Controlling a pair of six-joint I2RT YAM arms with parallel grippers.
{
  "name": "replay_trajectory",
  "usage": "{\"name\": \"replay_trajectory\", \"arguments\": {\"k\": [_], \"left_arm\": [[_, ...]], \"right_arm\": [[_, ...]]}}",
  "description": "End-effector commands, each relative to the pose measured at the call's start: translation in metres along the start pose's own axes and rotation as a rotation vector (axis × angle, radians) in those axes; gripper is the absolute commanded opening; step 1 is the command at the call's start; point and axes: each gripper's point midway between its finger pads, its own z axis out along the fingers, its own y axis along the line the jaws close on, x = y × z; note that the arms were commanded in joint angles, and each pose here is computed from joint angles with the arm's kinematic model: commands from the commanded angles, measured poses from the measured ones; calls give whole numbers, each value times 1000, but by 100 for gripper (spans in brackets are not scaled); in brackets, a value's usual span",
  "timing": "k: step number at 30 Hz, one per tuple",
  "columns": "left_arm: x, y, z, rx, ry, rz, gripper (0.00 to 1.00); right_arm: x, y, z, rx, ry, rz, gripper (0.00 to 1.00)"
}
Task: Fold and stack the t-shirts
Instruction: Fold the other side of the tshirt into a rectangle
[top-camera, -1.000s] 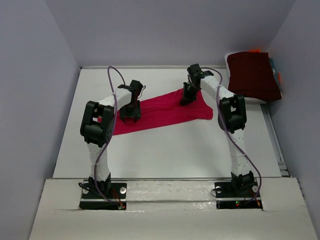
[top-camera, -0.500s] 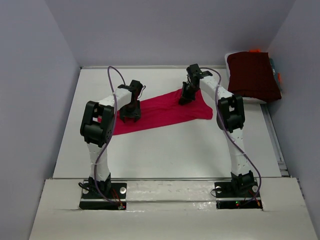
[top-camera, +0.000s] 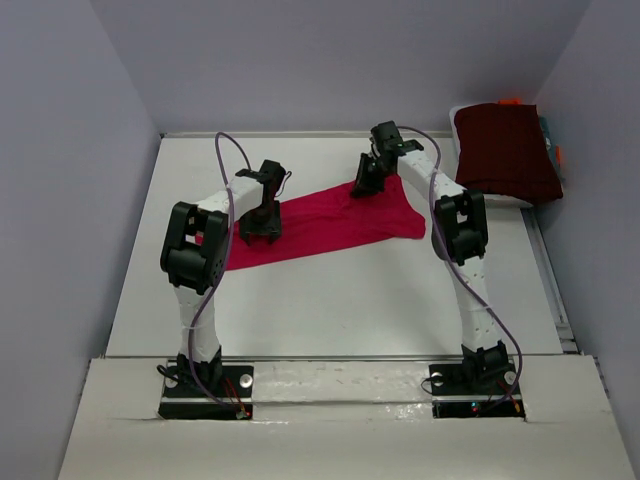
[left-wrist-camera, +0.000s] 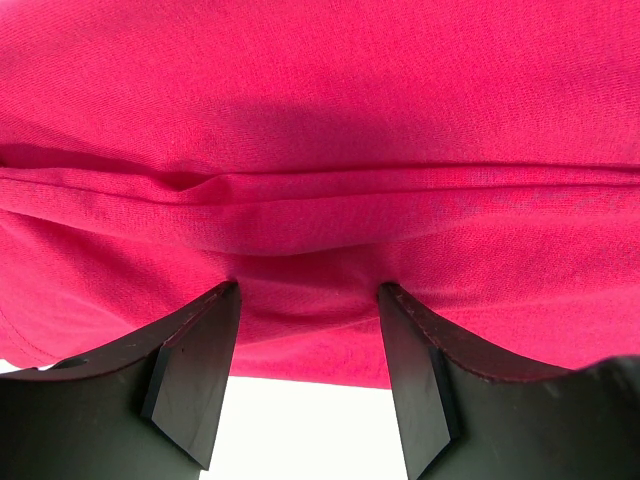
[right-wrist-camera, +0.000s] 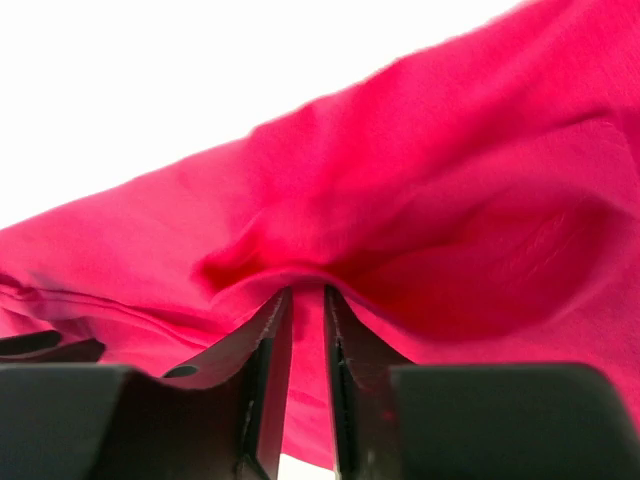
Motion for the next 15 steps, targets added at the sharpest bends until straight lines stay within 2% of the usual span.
{"name": "replay_trajectory", "arguments": {"k": [1,15], "left_arm": [[9,3,6,-27,37,24,69],[9,3,7,-31,39,22,69]], "right_arm": [[-22,32,0,-91,-87,-49,27],[-21,59,8,-190,-64,-70,31]]}}
